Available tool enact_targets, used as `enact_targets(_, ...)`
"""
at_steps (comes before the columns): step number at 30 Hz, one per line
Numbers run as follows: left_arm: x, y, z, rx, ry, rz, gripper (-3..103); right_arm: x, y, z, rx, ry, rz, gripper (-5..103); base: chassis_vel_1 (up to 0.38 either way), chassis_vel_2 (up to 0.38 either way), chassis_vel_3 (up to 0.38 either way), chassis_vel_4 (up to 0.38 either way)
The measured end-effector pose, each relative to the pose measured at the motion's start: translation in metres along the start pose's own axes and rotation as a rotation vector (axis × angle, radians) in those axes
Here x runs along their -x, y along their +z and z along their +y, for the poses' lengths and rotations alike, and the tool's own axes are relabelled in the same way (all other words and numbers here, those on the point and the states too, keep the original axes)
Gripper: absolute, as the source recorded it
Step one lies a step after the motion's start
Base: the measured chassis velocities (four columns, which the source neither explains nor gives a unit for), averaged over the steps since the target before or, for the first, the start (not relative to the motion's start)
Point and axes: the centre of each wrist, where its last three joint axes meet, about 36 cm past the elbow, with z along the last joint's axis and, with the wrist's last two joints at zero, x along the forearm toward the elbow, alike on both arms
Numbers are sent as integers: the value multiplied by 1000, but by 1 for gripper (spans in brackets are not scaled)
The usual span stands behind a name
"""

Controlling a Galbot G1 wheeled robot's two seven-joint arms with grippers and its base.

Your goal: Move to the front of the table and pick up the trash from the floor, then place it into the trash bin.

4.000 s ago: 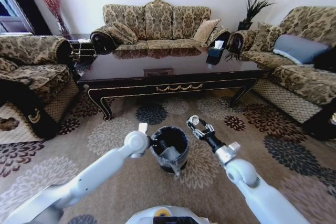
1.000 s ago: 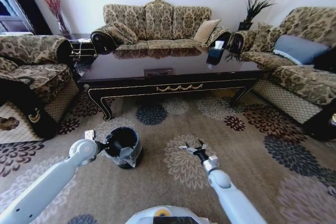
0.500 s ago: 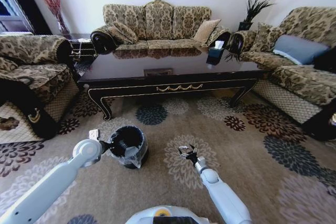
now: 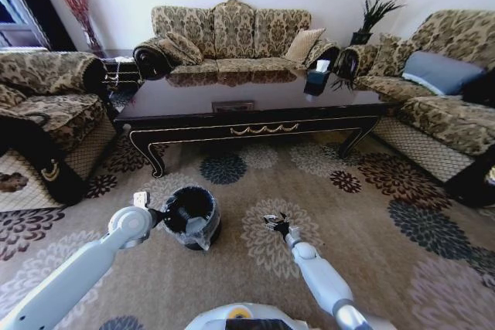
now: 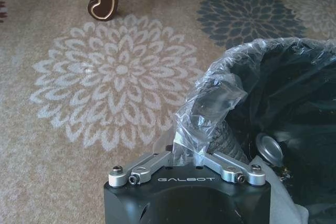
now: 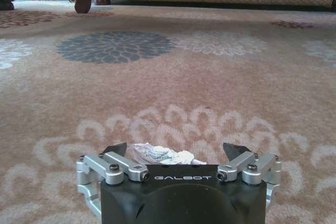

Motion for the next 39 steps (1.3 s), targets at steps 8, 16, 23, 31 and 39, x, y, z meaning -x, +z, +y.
enact_targets(8, -2, 1, -2, 9, -1, -1, 0, 6, 5, -10, 4, 6, 17, 80, 0, 0, 0, 0)
enact_targets(16, -4, -2, -1, 12, -7, -8, 0, 7, 6, -12, 3, 5, 19, 48, 0, 0, 0, 0)
enact_targets(23, -2, 2, -3, 5, -5, -2, 0, 1, 15, -9, 0, -5, 33, 20, 0, 0, 0, 0)
enact_targets(31, -2, 2, -3, 3, -10, -6, 0, 2, 15, -10, -3, -5, 31, 17, 0, 0, 0, 0)
enact_targets(39, -1, 4, -6, 4, -4, -5, 0, -3, 15, -9, -4, -9, 17, 15, 0, 0, 0, 0)
